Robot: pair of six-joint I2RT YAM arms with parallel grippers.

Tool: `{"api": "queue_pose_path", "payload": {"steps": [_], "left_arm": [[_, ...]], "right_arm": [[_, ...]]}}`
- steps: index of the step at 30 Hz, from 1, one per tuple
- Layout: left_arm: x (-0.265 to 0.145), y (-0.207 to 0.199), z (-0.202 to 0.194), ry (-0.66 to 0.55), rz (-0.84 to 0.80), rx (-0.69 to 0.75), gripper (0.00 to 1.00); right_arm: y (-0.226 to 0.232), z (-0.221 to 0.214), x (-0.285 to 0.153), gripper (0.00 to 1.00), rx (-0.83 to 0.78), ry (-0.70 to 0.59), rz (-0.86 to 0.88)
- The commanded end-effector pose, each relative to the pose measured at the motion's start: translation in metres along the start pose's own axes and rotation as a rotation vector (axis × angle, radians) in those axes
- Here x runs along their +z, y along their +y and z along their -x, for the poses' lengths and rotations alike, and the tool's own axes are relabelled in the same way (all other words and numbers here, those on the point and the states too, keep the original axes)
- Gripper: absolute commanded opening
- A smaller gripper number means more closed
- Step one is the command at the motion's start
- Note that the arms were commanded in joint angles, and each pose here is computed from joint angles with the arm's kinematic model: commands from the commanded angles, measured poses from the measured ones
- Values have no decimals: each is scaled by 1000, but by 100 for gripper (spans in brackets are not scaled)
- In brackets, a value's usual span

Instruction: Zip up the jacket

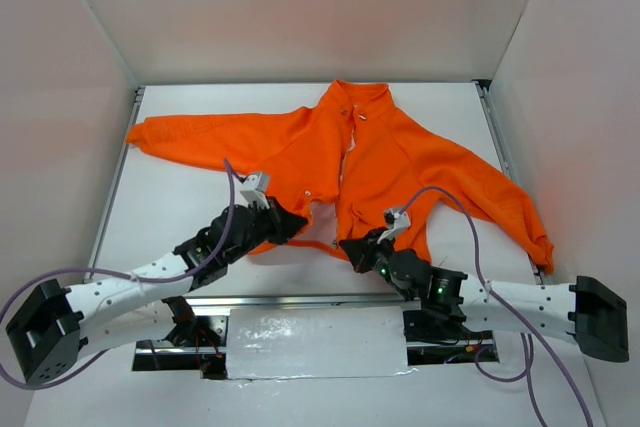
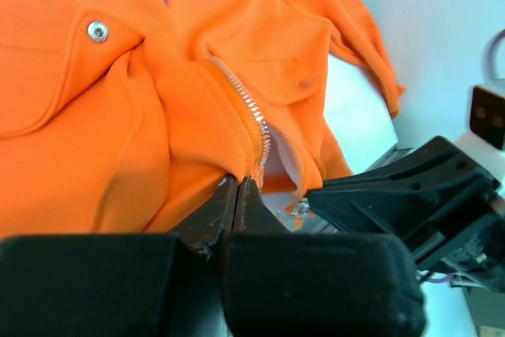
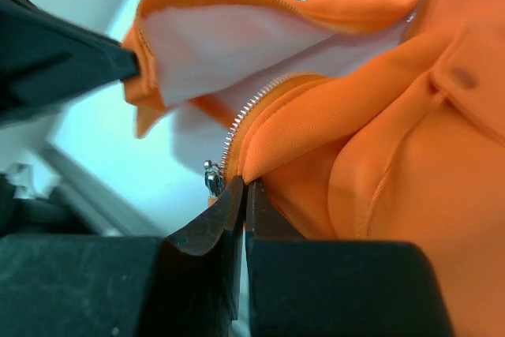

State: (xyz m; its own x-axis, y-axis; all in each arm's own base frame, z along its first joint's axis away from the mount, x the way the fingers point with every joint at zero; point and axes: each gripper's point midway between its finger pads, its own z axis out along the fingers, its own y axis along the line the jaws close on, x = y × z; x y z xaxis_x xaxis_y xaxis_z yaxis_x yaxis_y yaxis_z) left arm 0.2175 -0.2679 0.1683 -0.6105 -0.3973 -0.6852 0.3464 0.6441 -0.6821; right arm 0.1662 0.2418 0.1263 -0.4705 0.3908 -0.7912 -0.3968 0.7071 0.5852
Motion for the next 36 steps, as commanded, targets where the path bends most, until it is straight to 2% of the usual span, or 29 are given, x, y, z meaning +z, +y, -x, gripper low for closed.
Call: {"api": "queue_pose_path", "payload": {"steps": [1,2,5,7,8,11,15,18,20,22,23,24,25,27,28,30,32,36], "left_arm": [[15,-38,39,-85,-72,69,0],[19,-37,39,-74,-59,77,0],[28,-24,36,-53,31,63,0],[29,-14,36,-57,93,15,0],[27,-4,31,-42,145,-1,0],[19,22,33,-64,291,-75,0],[-4,49,51,-166,464,-165,0],[-25,58,73,-262,536,-195,0],[-31,51,88,-286,516,-151,0],[-34,31,101,-307,423,-134,0],[-37,30,100,-298,398,-98,0],[-38,29,98,-293,383,-97,0],[-37,39,84,-264,393,-94,0],[-38,48,73,-250,392,-86,0],[-34,55,62,-235,385,-83,0],[-31,59,55,-217,384,-77,0],[-28,58,52,-189,382,-57,0],[-27,54,51,-183,351,-34,0]], "right_arm": [[27,47,12,0,-130,-118,9],[20,43,22,0,-199,-51,-88],[16,33,39,0,-298,64,-204],[14,32,56,0,-271,101,-296],[-6,31,58,0,-276,147,-386],[-20,40,81,0,-203,188,-484],[-13,85,109,0,-156,143,-446],[36,164,114,0,-167,8,-339],[86,217,84,0,-221,-136,-156],[126,233,38,0,-208,-240,78],[125,220,28,0,-163,-230,124],[95,172,24,0,-146,-152,117],[84,148,28,0,-65,-125,113],[22,76,44,0,-52,3,-34],[2,64,48,0,-44,15,-115],[-18,45,56,0,-36,58,-199],[-19,49,64,0,-60,40,-205],[-9,86,79,0,-93,-129,-174]]}}
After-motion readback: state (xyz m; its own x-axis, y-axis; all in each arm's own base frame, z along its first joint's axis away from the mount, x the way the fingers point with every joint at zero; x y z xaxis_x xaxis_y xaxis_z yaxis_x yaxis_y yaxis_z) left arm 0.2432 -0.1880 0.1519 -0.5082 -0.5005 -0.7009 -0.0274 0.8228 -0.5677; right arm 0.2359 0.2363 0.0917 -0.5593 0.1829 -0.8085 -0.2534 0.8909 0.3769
